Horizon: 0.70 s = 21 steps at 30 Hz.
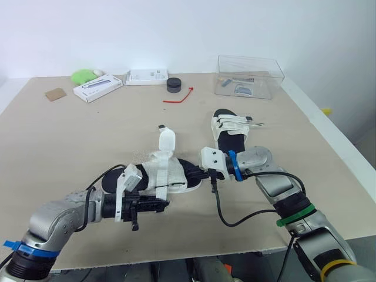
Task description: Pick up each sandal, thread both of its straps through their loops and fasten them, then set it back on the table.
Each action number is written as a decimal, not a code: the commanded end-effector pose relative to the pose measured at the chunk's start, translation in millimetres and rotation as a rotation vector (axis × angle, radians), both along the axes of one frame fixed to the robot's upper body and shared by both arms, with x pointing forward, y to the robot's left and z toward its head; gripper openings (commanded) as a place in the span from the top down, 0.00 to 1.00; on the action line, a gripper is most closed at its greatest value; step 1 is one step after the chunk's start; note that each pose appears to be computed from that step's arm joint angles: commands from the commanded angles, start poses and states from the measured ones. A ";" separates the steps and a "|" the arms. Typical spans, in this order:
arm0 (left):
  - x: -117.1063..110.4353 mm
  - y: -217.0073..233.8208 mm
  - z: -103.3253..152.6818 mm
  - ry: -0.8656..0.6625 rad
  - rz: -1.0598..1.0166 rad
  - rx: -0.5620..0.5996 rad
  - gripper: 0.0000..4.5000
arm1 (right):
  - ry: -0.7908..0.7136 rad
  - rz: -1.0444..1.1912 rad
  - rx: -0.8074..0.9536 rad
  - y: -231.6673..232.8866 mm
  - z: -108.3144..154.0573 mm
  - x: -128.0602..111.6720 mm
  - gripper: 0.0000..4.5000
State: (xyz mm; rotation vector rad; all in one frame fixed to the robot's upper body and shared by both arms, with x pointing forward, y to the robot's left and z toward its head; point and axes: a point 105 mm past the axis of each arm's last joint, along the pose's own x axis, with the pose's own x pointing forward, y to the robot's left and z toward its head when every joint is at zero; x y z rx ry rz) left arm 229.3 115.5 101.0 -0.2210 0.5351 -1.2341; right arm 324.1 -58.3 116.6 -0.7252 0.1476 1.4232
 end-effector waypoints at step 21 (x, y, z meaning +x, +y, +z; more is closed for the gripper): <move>30.3 18.1 0.6 -0.202 0.079 0.138 0.97 | 0.055 -0.037 -0.091 -10.4 -22.9 1.7 1.00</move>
